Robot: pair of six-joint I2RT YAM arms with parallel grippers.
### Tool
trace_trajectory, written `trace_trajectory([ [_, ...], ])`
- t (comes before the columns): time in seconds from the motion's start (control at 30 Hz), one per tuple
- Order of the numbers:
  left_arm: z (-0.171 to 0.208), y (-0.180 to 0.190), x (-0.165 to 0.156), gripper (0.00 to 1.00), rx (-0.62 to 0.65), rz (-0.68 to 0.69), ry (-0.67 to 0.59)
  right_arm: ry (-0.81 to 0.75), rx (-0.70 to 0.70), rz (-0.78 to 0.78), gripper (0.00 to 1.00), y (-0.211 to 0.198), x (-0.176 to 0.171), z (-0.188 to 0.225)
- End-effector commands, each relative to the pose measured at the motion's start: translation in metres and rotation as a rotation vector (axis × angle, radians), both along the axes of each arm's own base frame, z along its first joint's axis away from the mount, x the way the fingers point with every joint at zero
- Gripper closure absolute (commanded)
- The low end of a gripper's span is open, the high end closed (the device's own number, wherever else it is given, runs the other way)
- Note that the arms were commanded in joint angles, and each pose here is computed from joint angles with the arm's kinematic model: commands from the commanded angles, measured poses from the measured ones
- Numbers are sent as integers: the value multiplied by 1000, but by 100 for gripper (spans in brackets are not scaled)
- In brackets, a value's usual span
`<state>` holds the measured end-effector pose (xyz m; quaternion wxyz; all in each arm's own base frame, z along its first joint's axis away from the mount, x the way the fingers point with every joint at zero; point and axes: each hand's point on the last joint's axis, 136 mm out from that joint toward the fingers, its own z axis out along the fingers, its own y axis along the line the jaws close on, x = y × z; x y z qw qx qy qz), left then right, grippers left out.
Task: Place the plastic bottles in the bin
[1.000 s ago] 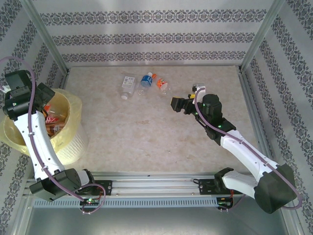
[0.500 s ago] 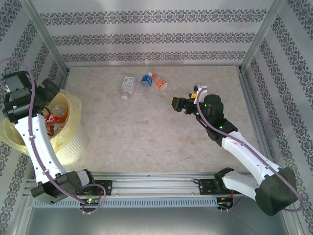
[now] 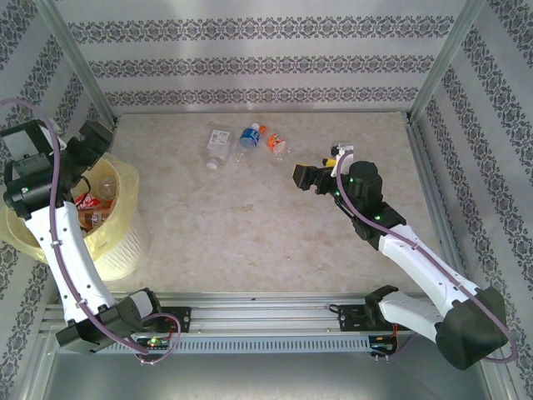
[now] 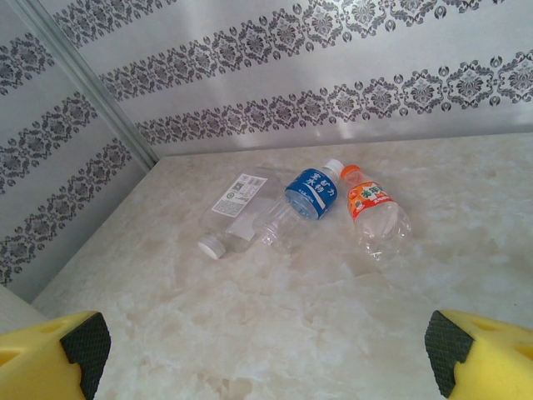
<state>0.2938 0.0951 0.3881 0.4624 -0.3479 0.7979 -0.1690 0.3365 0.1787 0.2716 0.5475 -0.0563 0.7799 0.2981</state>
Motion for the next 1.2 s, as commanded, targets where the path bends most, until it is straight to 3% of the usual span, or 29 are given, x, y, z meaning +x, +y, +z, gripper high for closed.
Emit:
trace_trajectory([
  [0.0,26,-24,9,0,-20,-148,-96,-3,1,-2,2,4,1,0],
  [0.17,9,-38,29,0,-135,-284,-80,11,1,-1,2,5,4,-5],
  [0.37,-19,-5,31,0,-86,-112,34,19,-14,-7,2,4,3,-9],
  [0.5,-23,-9,34,0,-142,-121,36,21,-24,-13,2,2,4,-11],
  [0.6,-10,-19,34,0,-108,-137,-4,20,-26,-8,2,4,6,-8],
  [0.9,24,-98,52,0,69,-315,-77,68,9,-126,2,-12,18,-17],
  [1.17,7,-171,88,0,84,-467,-85,178,-49,-172,2,-30,27,-44],
])
